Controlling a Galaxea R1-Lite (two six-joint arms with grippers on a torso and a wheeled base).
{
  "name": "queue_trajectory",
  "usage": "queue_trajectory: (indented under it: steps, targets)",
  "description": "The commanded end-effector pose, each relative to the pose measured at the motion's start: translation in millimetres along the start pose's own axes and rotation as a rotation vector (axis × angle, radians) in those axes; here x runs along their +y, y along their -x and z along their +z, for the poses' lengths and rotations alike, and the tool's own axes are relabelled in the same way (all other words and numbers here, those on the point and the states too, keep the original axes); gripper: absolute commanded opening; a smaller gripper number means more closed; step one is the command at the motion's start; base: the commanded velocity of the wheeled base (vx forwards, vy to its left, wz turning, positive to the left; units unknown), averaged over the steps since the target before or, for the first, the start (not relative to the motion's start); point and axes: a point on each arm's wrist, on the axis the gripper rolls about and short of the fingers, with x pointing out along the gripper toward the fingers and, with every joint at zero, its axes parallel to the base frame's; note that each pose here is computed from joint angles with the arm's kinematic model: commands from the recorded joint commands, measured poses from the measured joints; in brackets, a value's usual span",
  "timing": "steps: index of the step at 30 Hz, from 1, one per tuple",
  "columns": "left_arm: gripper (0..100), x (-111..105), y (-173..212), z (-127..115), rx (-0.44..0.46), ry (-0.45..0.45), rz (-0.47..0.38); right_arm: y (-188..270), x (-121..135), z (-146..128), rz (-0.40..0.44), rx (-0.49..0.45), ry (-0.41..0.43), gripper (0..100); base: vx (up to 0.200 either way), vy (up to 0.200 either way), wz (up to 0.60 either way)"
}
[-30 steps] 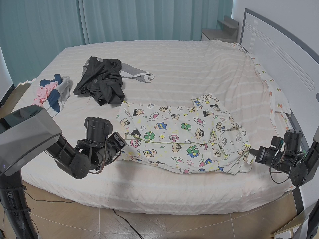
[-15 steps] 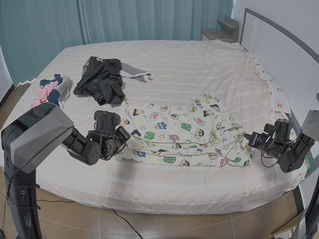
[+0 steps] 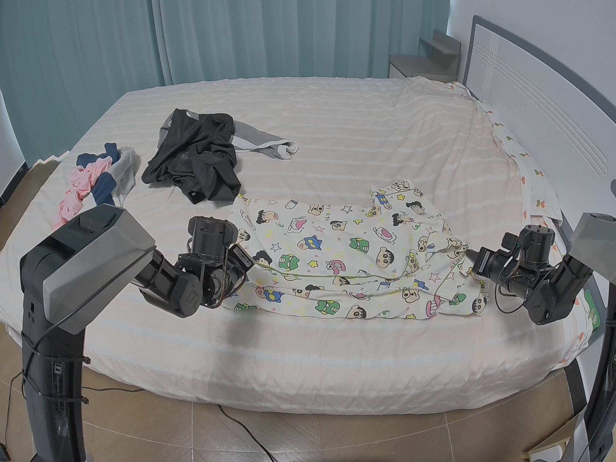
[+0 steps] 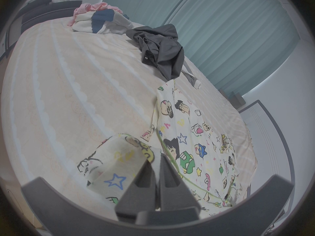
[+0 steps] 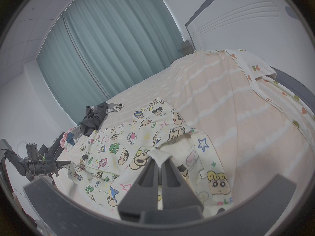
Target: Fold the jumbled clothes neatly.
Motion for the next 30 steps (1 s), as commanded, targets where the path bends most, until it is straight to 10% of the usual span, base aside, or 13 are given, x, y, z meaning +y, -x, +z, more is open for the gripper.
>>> queue_trajectory:
  steps: [1, 13, 14, 30]
  targets:
    - [0, 2, -4, 4, -0.017, 0.012, 0.005, -10, -5, 0, -0.003, -0.013, 0.000, 0, 0.000, 0.000, 0.00]
    - [0, 7, -13, 3, -0.015, 0.031, 0.015, -16, -11, 1, -0.011, -0.022, 0.000, 0, 0.000, 0.000, 0.00]
    - [100, 7, -13, 3, -0.015, 0.031, 0.015, -16, -12, 1, -0.013, -0.021, -0.001, 0, 0.000, 0.000, 0.00]
    - [100, 8, -10, 43, -0.154, 0.129, 0.026, -16, -12, 8, -0.008, -0.046, 0.002, 0, 0.000, 0.000, 0.00]
